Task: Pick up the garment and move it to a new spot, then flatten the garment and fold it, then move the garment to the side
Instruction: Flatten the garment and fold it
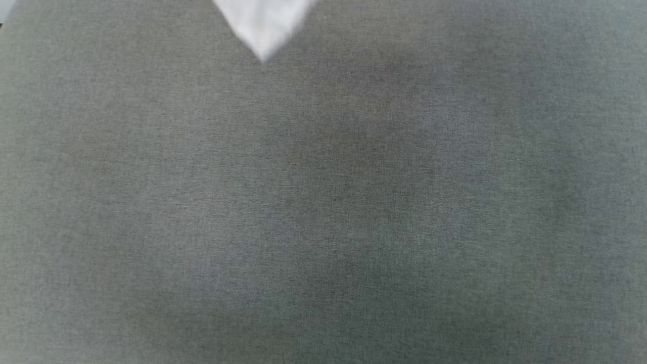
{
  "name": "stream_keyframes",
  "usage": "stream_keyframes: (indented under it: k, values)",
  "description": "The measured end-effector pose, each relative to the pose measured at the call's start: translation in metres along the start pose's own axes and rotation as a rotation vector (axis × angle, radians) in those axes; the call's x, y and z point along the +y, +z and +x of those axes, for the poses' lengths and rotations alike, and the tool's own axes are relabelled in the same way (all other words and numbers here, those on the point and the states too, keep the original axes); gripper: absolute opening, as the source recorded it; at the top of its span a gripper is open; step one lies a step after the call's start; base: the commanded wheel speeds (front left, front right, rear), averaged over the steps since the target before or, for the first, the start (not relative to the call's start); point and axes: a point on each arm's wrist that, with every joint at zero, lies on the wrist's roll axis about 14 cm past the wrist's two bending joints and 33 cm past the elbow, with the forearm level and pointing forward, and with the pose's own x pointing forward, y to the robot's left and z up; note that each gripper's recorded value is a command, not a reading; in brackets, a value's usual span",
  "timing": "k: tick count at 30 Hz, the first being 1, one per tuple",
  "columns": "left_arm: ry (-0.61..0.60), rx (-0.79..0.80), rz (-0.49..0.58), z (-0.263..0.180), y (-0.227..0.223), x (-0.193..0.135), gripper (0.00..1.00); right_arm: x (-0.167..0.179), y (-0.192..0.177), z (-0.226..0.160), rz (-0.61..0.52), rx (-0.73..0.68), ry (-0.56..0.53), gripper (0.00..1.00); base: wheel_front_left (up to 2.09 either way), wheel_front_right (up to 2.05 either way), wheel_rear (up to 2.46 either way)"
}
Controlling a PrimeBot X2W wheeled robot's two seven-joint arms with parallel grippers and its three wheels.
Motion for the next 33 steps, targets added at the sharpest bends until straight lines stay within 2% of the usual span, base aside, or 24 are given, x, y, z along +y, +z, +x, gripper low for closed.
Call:
stream_keyframes:
  k: [2, 5, 6, 7, 12, 17, 21, 23, 29, 33]
  values:
    - [-0.031, -0.011, 0.012, -0.002, 0.002, -0.005, 0.00, 0.008, -0.003, 0.000, -0.002, -0.010, 0.013, 0.00, 0.00, 0.00, 0.00]
    - [-0.083, 0.046, -0.011, -0.017, -0.022, -0.016, 0.00, 0.026, -0.041, -0.011, -0.007, 0.097, 0.054, 0.00, 0.00, 0.00, 0.00]
    - [-0.115, 0.120, -0.027, -0.034, -0.049, -0.025, 0.00, 0.040, -0.069, -0.022, 0.006, 0.186, 0.087, 0.00, 0.00, 0.00, 0.00]
    - [-0.115, 0.120, -0.027, -0.034, -0.049, -0.025, 0.00, 0.040, -0.069, -0.022, 0.006, 0.186, 0.087, 0.00, 0.00, 0.00, 0.00]
    - [-0.184, 0.368, -0.058, -0.091, -0.122, -0.045, 0.00, 0.073, -0.127, -0.057, 0.071, 0.372, 0.164, 0.00, 0.00, 0.00, 0.00]
    - [-0.213, 0.619, -0.184, -0.158, -0.176, -0.068, 0.00, 0.096, -0.172, -0.105, 0.149, 0.556, 0.228, 0.00, 0.00, 0.00, 0.00]
    - [-0.275, 0.814, -0.292, -0.215, -0.201, -0.096, 0.00, 0.109, -0.191, -0.145, 0.209, 0.673, 0.279, 0.00, 0.00, 0.00, 0.00]
    - [-0.324, 0.897, -0.311, -0.244, -0.208, -0.107, 0.00, 0.121, -0.197, -0.168, 0.230, 0.734, 0.328, 0.00, 0.00, 0.00, 0.00]
    - [-0.357, 1.039, -0.430, -0.305, -0.204, -0.130, 0.00, 0.122, -0.195, -0.222, 0.261, 0.852, 0.404, 0.00, 0.00, 0.00, 0.00]
    - [-0.374, 1.127, -0.452, -0.342, -0.197, -0.143, 0.00, 0.115, -0.191, -0.250, 0.257, 0.911, 0.430, 0.00, 0.00, 0.00, 0.00]
